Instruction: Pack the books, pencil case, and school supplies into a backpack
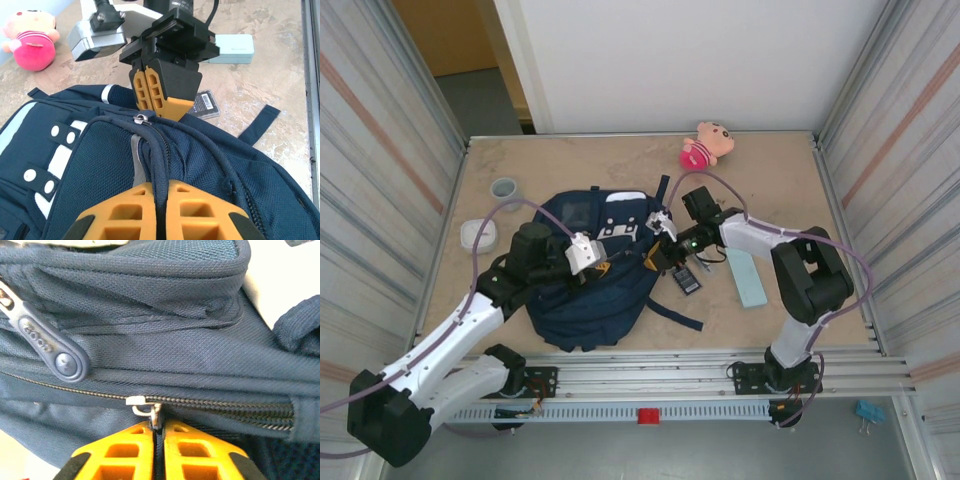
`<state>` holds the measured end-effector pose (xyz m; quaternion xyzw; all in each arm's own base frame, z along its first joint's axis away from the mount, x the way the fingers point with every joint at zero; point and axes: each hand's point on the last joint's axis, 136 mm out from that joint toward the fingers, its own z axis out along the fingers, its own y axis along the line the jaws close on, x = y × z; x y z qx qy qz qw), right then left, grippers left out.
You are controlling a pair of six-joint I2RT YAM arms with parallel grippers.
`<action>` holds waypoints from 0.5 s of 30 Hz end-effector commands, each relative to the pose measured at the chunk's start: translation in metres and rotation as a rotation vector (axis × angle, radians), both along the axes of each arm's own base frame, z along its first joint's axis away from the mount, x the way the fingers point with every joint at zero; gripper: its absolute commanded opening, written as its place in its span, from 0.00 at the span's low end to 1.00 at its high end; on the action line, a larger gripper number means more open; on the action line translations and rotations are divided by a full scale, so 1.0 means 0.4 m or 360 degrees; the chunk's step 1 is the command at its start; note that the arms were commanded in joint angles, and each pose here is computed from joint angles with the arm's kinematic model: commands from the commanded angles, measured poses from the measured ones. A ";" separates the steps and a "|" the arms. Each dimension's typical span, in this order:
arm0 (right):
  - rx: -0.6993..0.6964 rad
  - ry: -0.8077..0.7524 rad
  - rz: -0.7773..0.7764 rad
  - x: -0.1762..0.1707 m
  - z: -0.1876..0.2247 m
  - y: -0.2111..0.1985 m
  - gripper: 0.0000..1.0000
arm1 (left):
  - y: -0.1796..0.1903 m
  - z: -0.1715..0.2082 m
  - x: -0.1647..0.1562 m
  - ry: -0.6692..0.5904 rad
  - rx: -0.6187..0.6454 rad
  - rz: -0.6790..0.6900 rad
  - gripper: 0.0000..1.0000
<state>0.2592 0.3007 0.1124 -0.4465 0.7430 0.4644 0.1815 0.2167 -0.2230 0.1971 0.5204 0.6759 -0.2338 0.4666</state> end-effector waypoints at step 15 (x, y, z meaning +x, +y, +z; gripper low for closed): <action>0.0103 -0.0129 -0.0251 0.035 0.060 -0.012 0.29 | -0.019 0.110 0.022 -0.0201 -0.0259 0.0020 0.00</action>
